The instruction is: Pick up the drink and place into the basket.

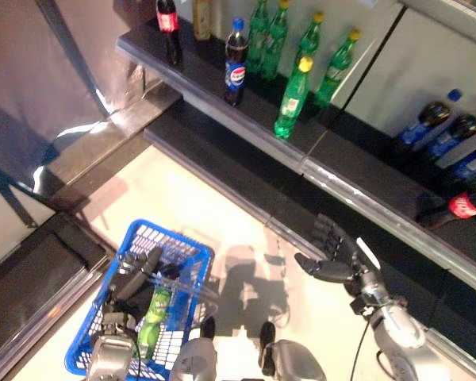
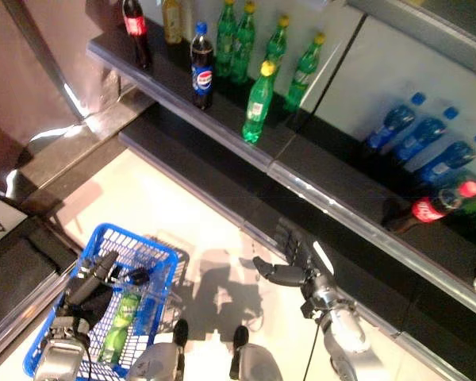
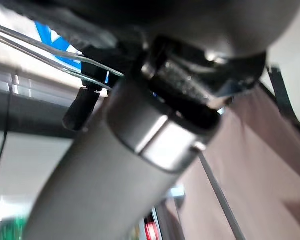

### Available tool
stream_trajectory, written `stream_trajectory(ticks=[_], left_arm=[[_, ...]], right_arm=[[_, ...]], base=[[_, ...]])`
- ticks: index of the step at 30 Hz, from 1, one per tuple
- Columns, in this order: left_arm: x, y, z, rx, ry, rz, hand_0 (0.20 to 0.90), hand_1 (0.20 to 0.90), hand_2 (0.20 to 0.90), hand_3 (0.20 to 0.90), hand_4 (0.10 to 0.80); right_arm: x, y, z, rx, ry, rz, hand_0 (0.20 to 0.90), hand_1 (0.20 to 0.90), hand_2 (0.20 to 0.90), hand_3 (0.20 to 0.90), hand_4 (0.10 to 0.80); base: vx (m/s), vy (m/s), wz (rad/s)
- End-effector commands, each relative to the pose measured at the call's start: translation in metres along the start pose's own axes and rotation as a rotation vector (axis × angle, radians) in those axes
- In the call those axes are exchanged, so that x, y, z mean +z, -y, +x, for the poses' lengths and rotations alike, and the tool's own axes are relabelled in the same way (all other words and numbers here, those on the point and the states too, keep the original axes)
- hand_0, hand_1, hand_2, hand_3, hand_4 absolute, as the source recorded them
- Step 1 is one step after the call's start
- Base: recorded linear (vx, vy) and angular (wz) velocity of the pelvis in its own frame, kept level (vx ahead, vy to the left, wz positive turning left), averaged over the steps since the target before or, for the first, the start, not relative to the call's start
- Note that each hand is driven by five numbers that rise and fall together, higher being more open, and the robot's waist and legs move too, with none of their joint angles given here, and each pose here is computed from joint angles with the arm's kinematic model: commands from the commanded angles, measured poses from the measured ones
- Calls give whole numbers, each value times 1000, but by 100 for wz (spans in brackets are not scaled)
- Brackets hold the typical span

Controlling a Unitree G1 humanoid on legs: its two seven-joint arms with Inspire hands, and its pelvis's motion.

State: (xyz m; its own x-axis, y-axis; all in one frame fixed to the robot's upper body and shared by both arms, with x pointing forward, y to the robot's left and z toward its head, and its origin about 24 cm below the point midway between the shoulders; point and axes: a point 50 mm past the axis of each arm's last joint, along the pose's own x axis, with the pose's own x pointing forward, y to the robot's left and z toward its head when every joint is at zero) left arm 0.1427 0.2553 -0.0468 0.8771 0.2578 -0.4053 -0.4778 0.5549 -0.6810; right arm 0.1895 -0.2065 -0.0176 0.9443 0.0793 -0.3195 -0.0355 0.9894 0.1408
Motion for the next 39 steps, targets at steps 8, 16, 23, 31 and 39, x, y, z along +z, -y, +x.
stream_trajectory(ticks=[8, 16, 23, 31, 39], left_arm=[[16, 16, 27, -64, 226, 183, 300, 300, 300, 200, 100], [-16, -31, 23, 214, 117, 199, 300, 300, 300, 200, 100], [-31, -58, 18, 413, 90, 80, 300, 300, 300, 200, 100], [-45, -91, -2, 729, 68, -52, 300, 300, 300, 200, 100], [-61, -128, -48, 905, 102, -224, 300, 300, 300, 200, 100]], right_arm=[[-79, 20, -20, -195, -259, 138, 900, 900, 900, 900, 800], [-119, 25, -22, -251, -448, 25, 900, 900, 900, 900, 800], [-129, 24, -17, -262, -506, -11, 900, 900, 900, 900, 800], [-132, 25, -17, -208, -563, -103, 900, 900, 900, 900, 800], [-124, 24, 0, -120, -590, -185, 900, 900, 900, 900, 800]], base=[[-19, 74, -28], [-76, -50, -65], [-81, -355, -34], [-45, -497, -27], [76, -300, -93]])
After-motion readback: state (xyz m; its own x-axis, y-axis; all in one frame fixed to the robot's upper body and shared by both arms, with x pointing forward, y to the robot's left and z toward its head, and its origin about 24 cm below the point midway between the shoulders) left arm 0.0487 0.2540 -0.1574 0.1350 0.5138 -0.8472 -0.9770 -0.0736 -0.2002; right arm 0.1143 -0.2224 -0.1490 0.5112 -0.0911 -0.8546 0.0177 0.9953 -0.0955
